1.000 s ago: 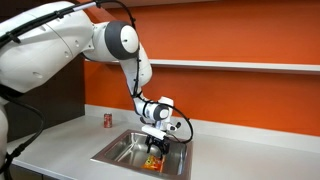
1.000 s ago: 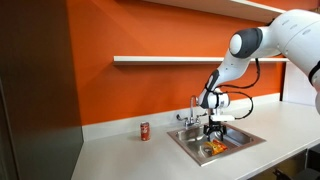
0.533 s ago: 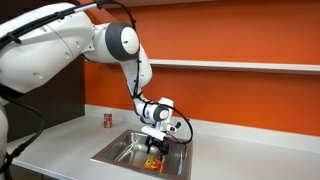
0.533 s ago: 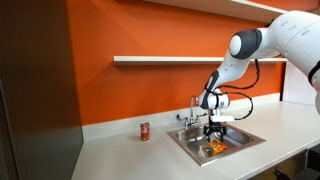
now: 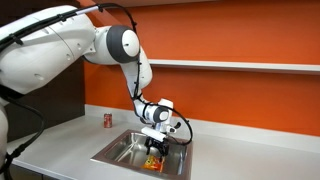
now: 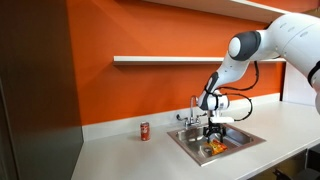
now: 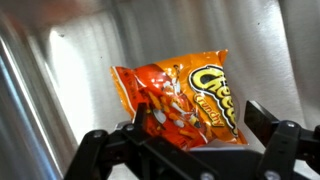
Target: Remove the orange packet from the sink and put it on the counter
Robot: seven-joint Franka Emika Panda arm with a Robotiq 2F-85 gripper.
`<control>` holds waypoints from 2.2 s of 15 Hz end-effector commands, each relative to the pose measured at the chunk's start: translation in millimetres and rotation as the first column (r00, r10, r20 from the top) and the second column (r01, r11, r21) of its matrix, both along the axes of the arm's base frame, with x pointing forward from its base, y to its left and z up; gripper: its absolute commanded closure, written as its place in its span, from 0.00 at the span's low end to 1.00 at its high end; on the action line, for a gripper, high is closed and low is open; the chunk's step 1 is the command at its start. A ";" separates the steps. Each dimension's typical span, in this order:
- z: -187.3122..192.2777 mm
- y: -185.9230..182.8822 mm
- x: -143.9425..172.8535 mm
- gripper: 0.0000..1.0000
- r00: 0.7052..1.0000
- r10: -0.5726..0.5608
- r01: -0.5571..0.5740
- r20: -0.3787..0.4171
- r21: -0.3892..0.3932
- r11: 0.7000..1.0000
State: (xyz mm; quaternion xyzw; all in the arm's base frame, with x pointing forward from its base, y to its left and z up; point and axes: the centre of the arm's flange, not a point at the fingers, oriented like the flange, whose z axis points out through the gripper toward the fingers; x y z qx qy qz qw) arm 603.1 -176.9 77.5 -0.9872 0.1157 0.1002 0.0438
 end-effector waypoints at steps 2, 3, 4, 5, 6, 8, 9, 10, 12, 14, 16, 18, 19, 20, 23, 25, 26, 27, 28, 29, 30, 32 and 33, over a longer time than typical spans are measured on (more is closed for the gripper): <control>0.1 -2.4 6.4 0.17 1.000 0.005 -0.005 -0.010 0.018 1.000; -0.2 -2.5 6.4 0.25 1.000 0.005 -0.005 -0.010 0.018 1.000; -0.5 -2.8 6.3 0.24 1.000 0.004 -0.004 -0.010 0.018 1.000; -0.8 -3.0 6.2 0.27 1.000 0.004 -0.004 -0.010 0.019 1.000; -1.8 -3.0 6.0 0.27 1.000 0.003 -0.003 -0.010 0.019 1.000; -4.2 -2.7 5.5 0.21 1.000 0.003 -0.003 -0.012 0.020 1.000; -5.5 -2.6 5.4 0.22 1.000 0.003 -0.003 -0.014 0.020 1.000; -6.8 -2.3 5.0 0.20 1.000 0.003 -0.002 -0.015 0.022 1.000; -10.3 -1.8 4.5 0.23 1.000 0.002 -0.002 -0.019 0.024 1.000; -12.2 -0.9 4.4 0.47 1.000 0.003 -0.002 -0.022 0.022 1.000; -11.7 -0.1 5.2 0.59 1.000 0.005 -0.005 -0.023 0.020 1.000; -8.7 0.5 6.7 0.76 1.000 0.006 -0.006 -0.019 0.018 1.000; -7.4 0.4 7.5 0.82 1.000 0.006 -0.005 -0.018 0.016 1.000; -6.0 0.5 8.2 0.91 1.000 0.006 -0.006 -0.016 0.016 1.000; -2.6 0.4 9.7 1.00 1.000 0.006 -0.005 -0.014 0.013 1.000; -0.2 1.8 9.8 0.97 1.000 0.006 -0.006 -0.012 0.012 1.000; 1.5 2.8 10.1 1.00 1.000 0.006 -0.006 -0.012 0.010 1.000; 3.2 3.7 10.5 0.99 1.000 0.007 -0.007 -0.012 0.010 1.000; 6.7 5.0 10.7 0.98 1.000 0.008 -0.008 -0.011 0.012 1.000; 10.2 6.4 11.0 0.98 1.000 0.008 -0.008 -0.010 0.011 1.000; 14.0 7.5 11.2 0.98 1.000 0.009 -0.009 -0.009 0.012 1.000; 19.6 9.4 10.6 0.98 1.000 0.012 -0.012 -0.011 0.010 1.000; 22.3 10.2 9.9 0.98 1.000 0.014 -0.014 -0.013 0.006 1.000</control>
